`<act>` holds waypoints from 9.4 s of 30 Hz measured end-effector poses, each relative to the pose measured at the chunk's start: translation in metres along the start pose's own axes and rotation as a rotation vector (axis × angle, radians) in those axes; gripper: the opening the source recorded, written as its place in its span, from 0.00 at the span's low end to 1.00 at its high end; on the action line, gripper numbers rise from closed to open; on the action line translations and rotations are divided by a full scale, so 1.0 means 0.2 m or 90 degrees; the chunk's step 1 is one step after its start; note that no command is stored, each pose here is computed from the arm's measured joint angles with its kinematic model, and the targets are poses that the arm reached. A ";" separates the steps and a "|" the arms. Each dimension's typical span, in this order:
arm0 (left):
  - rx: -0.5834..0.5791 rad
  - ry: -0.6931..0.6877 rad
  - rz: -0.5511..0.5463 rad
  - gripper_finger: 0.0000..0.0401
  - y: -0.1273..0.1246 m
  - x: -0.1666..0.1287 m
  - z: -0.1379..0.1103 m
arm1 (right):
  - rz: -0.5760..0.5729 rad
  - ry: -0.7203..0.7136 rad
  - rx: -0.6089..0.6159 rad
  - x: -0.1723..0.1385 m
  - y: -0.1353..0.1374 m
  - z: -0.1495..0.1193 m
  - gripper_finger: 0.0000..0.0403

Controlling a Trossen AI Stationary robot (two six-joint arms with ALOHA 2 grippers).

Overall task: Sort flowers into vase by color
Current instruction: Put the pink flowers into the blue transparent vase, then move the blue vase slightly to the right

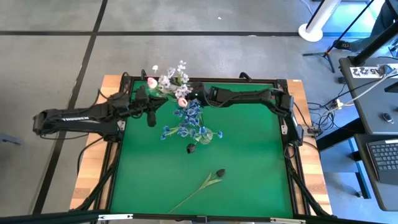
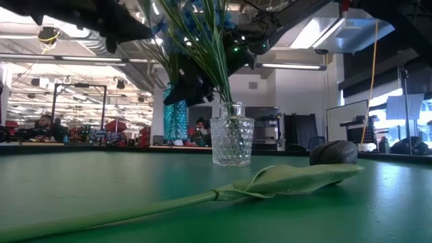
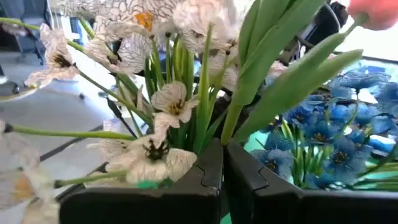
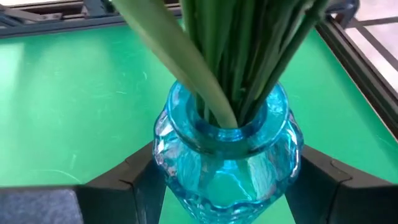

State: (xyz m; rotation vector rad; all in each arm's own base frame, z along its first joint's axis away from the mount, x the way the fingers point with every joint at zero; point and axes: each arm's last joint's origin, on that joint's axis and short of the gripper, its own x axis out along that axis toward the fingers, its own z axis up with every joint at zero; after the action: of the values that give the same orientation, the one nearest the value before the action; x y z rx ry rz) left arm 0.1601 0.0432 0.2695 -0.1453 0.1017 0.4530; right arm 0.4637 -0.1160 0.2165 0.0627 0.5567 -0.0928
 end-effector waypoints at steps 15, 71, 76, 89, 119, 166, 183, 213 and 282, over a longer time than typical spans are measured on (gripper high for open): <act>0.006 0.019 0.037 0.00 -0.02 0.03 0.02 | 0.026 -0.008 0.005 0.00 0.02 0.01 0.62; 0.017 0.094 0.093 0.00 0.00 0.02 -0.05 | 0.021 -0.024 -0.005 -0.01 0.03 0.03 0.62; 0.005 0.050 0.054 0.00 -0.02 -0.05 0.00 | 0.020 -0.014 -0.003 0.00 0.03 0.02 0.62; 0.074 -0.018 -0.035 0.17 -0.13 -0.08 0.04 | 0.019 -0.013 -0.003 0.00 0.03 0.02 0.62; 0.104 -0.126 0.086 0.27 -0.15 0.01 0.11 | 0.027 -0.012 -0.003 0.00 0.03 0.01 0.62; 0.096 -0.112 0.125 0.31 -0.15 0.08 0.08 | 0.027 -0.004 -0.005 0.00 0.03 0.01 0.62; 0.077 -0.107 0.101 0.31 -0.14 -0.02 0.10 | 0.028 0.003 -0.004 0.00 0.03 0.00 0.62; 0.086 -0.093 0.148 0.29 -0.11 0.05 0.08 | 0.039 0.005 -0.003 0.00 0.04 0.00 0.62; 0.063 0.031 0.069 0.00 -0.15 0.13 -0.05 | 0.015 0.024 -0.003 0.01 0.02 -0.02 0.62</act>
State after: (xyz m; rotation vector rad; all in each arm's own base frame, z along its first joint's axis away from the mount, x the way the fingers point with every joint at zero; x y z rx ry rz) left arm 0.1954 0.0251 0.2598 -0.0545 0.1802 0.5521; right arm 0.4632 -0.1113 0.2116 0.0666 0.5932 -0.0683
